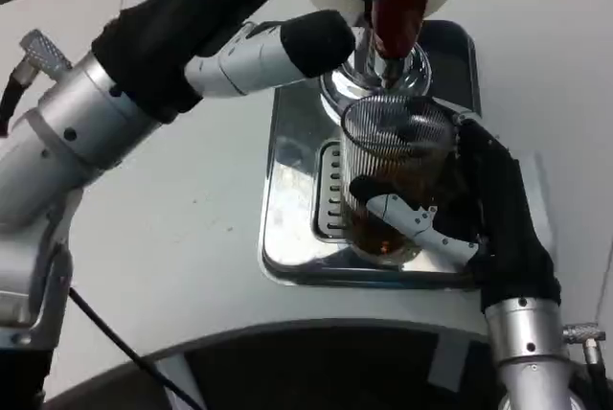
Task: Grasp the cup under the faucet to collect the drink, then remove the cup.
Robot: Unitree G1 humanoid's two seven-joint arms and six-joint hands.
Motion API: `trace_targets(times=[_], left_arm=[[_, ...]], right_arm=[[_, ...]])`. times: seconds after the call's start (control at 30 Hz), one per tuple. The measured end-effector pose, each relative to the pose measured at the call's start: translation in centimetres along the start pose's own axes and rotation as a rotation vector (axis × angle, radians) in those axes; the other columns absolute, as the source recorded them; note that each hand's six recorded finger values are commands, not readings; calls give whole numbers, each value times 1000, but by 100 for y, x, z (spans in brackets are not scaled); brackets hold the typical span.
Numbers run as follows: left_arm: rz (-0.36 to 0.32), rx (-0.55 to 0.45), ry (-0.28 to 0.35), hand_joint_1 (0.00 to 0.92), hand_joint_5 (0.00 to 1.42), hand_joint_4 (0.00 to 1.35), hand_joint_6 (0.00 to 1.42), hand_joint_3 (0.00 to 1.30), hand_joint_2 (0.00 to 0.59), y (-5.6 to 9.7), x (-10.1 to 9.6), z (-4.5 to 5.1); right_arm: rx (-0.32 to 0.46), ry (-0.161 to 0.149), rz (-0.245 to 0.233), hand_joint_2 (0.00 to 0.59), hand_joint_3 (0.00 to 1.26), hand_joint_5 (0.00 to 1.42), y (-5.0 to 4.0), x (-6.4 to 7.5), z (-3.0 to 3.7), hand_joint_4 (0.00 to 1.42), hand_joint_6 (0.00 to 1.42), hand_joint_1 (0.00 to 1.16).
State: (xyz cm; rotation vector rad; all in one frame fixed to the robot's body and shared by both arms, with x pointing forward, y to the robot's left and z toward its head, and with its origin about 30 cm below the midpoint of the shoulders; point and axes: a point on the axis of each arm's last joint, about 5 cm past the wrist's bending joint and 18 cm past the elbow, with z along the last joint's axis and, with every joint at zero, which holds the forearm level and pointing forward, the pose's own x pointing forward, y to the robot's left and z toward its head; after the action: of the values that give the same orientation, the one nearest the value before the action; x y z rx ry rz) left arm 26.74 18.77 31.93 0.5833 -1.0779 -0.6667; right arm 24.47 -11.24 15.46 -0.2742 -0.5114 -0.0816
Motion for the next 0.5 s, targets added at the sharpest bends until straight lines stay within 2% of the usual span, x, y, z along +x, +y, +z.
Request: trace_targets(times=[0.5], left_arm=[[85,4,109,0,326,269,334,232,67,-31,-356,97]], right_arm=[[-7,10,-31,222,549,755,-63,-38,11,644,508,857]])
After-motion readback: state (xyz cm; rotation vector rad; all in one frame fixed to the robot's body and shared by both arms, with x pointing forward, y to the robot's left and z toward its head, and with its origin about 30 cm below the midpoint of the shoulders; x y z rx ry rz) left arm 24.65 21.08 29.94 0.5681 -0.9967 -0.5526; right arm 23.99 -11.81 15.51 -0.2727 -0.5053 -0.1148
